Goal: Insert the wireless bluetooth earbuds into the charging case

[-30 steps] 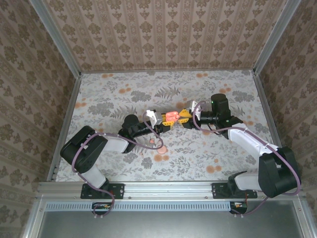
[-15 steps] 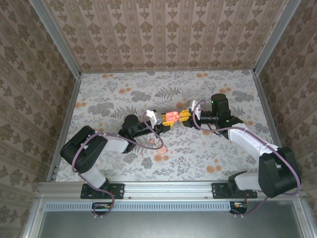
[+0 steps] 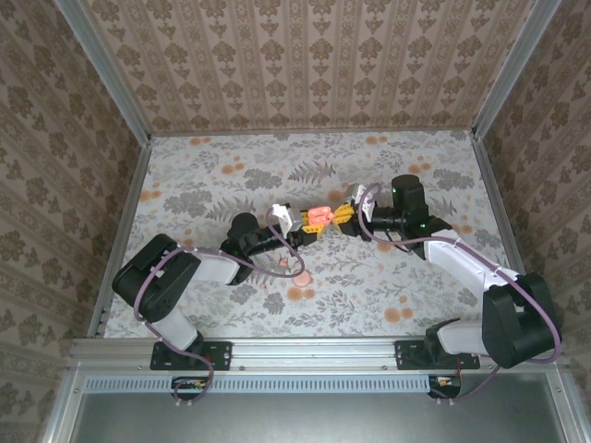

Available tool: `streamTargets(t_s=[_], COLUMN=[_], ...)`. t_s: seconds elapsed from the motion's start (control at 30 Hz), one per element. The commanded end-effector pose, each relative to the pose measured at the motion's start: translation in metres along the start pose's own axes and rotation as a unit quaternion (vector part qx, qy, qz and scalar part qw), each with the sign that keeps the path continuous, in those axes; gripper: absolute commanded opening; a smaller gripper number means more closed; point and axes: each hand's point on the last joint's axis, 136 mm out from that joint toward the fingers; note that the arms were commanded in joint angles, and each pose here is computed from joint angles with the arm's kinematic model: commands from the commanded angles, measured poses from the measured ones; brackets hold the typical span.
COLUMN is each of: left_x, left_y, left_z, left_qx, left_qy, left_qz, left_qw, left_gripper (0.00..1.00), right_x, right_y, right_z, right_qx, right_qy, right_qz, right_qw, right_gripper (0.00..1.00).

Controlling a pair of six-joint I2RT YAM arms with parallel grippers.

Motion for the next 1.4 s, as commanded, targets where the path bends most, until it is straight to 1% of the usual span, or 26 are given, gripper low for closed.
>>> streamTargets(t_s=[0.0,0.47,0.77,1.37], left_x=[0.022,0.019,0.015,0.015], left_y=[0.011,0.015,0.017,0.017], left_z=[0.002,0.003,0.004,0.003], left_qx=[0.020,0.037,0.045,0.042], left_qy=[-0.027,-0.020,-0.014,-0.014], left_qz=[-0.035,-0.034,-0.034,-0.032], left_qw=[0.999,0.999,0.998,0.999], left_gripper=[0.18,0.18,0.18,0.18], right_x=[-0.001,0.006,0.010,0.020], right_y=[0.007,0.019,0.026,0.030], right_z=[-0.002,-0.011,-0.011,-0.003], right_qx=[0.002,-0.010,-0.005,-0.017], right_qy=[0.012,0.014,0.009,-0.013], right_qz=[-0.022,-0.030,-0.022,0.000], right_qw=[1.000,0.999,1.000,1.000], right_gripper=[0.19,0.18,0.22,0.23])
Point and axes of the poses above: each hand's point on the last joint's axis, 136 mm out from that joint toward the fingers, its own z axis back along the fingers, its own y axis along the line the jaws close on, x = y × z, and after that the axes turned 13 degrees about -z, right-handed
